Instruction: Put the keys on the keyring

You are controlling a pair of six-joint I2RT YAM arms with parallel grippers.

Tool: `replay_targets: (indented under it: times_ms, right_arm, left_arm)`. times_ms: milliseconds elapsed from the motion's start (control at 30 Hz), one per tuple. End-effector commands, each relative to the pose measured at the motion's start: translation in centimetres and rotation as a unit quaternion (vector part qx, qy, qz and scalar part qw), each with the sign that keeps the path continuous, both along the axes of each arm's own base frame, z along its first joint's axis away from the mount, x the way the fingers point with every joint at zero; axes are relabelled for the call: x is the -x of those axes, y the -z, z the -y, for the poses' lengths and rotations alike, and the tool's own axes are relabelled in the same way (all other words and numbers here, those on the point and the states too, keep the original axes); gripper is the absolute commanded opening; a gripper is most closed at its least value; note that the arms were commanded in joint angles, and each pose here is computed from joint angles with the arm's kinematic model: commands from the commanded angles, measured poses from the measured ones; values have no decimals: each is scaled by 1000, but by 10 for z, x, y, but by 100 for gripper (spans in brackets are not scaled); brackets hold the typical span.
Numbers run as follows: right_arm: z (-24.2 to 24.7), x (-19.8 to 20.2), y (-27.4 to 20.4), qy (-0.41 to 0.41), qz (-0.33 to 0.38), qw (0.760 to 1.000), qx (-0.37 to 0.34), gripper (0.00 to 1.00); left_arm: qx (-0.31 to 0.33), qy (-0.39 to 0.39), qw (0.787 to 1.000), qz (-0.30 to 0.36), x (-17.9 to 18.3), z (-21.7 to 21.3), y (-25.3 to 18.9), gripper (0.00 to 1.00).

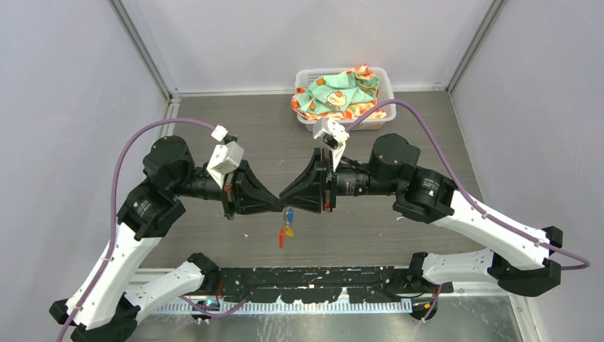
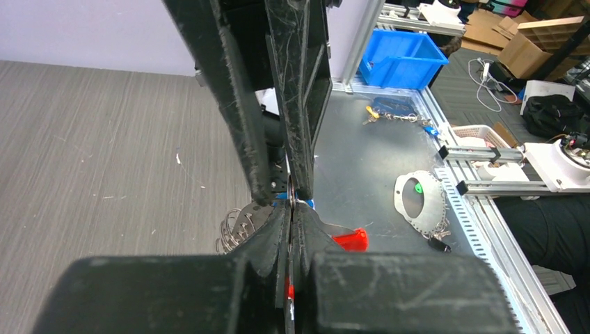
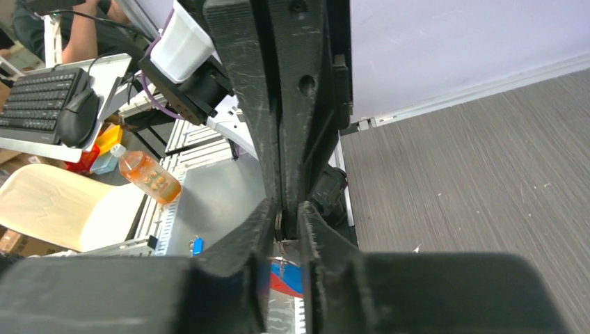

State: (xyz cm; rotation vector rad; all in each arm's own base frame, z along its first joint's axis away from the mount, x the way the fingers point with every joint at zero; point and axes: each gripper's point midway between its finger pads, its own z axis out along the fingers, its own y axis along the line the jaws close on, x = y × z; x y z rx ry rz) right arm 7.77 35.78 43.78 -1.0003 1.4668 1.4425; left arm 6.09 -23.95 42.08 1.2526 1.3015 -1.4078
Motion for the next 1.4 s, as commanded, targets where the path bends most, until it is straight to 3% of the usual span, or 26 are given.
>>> replay_targets:
  times_ms: [0, 133, 300, 433, 633, 767, 833, 933, 1033, 1167, 1367]
  right_arm:
    - [2, 7, -28, -18, 14, 999, -48, 21]
    - [4, 8, -24, -17, 9, 999, -40, 12]
    - [9, 11, -19, -19, 2, 999, -28, 26]
    - [12, 12, -18, -16, 0, 1000, -27, 27]
    - [12, 12, -17, -17, 4, 1000, -22, 1]
    - [12, 12, -15, -20, 6, 1000, -8, 1]
    - [12, 11, -11, -20, 6, 1000, 10, 1]
    - [12, 10, -4, -23, 4, 999, 44, 1]
    - [8, 10, 9, -33, -2, 995, 91, 1]
    - [3, 9, 14, -45, -3, 992, 121, 1]
    - [1, 5, 20, -46, 3, 988, 146, 1]
  left_arm:
    - [23, 11, 999, 20, 6, -1, -13, 0]
    - [24, 4, 999, 23, 5, -2, -14, 0]
    - [24, 0, 999, 23, 5, -3, -14, 0]
    - [24, 0, 999, 22, 4, -2, -14, 0]
    - [21, -3, 999, 25, 3, -2, -12, 0]
    - [6, -10, 999, 30, 0, -3, -2, 0]
    - [-6, -14, 999, 35, -3, -3, 4, 11]
    - [-27, -9, 999, 28, -3, -4, 12, 37]
    - [-55, 9, 998, 29, 0, -7, 22, 43]
    - [-73, 27, 997, 27, 1, -6, 25, 41]
    - [-79, 40, 996, 27, 3, -7, 24, 26]
